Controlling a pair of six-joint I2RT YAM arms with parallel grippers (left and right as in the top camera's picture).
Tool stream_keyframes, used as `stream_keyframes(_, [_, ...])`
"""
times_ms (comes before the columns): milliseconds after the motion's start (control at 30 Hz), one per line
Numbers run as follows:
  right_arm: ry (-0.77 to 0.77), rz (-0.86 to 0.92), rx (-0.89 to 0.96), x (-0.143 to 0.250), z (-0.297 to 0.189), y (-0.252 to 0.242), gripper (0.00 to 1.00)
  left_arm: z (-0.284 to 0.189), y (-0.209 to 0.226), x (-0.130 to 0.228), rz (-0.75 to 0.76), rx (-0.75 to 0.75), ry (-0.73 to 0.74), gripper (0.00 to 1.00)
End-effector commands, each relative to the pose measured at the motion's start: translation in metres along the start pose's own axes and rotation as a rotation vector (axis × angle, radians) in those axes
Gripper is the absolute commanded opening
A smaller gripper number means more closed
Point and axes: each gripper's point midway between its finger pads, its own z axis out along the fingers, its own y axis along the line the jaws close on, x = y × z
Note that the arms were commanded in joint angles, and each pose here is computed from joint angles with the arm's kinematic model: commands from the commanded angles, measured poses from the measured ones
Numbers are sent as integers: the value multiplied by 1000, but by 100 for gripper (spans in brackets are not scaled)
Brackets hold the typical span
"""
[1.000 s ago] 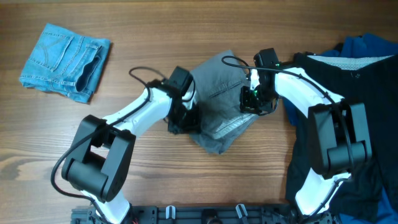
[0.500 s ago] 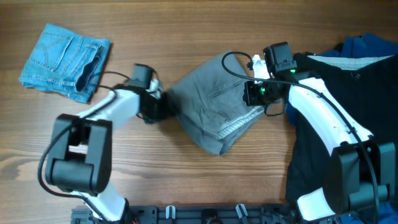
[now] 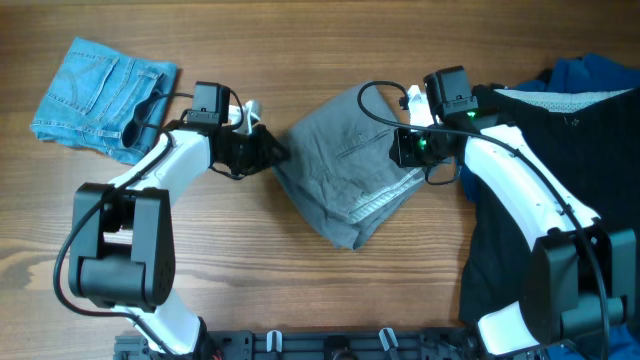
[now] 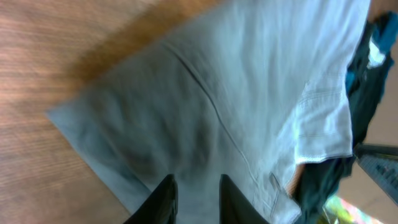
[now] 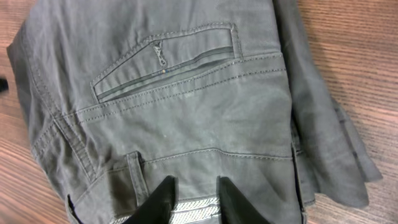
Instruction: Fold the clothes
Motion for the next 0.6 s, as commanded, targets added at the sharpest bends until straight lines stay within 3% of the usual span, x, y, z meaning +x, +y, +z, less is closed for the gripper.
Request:
stream_keyframes(0, [-1, 9, 24, 0, 0, -5, 33, -4, -25, 26, 55, 42, 91, 53])
stream_keyframes(33, [-1, 9, 24, 0, 0, -5, 33, 1, -26, 38, 49, 30, 131, 61])
stream_keyframes(67, [0, 10, 24, 0, 0, -5, 33, 4, -29, 47, 51, 23, 160, 59])
stream_keyframes(133, [-1, 10, 24, 0, 0, -5, 33, 14, -39, 64, 87, 19, 205, 37])
stream_keyframes(200, [0, 10, 24, 0, 0, -5, 34, 29, -51, 81, 119, 14, 249, 23])
stream_keyframes(267, [3, 10, 24, 1, 0, -5, 35, 44, -49, 96, -22, -67, 275, 6])
stream_keyframes(467, [17, 14, 26, 5, 0, -5, 35, 85, -7, 128, -314, -232, 352, 4])
stream_keyframes(567, [23, 15, 27, 6, 0, -5, 35, 85, 21, 114, -386, -260, 338, 4])
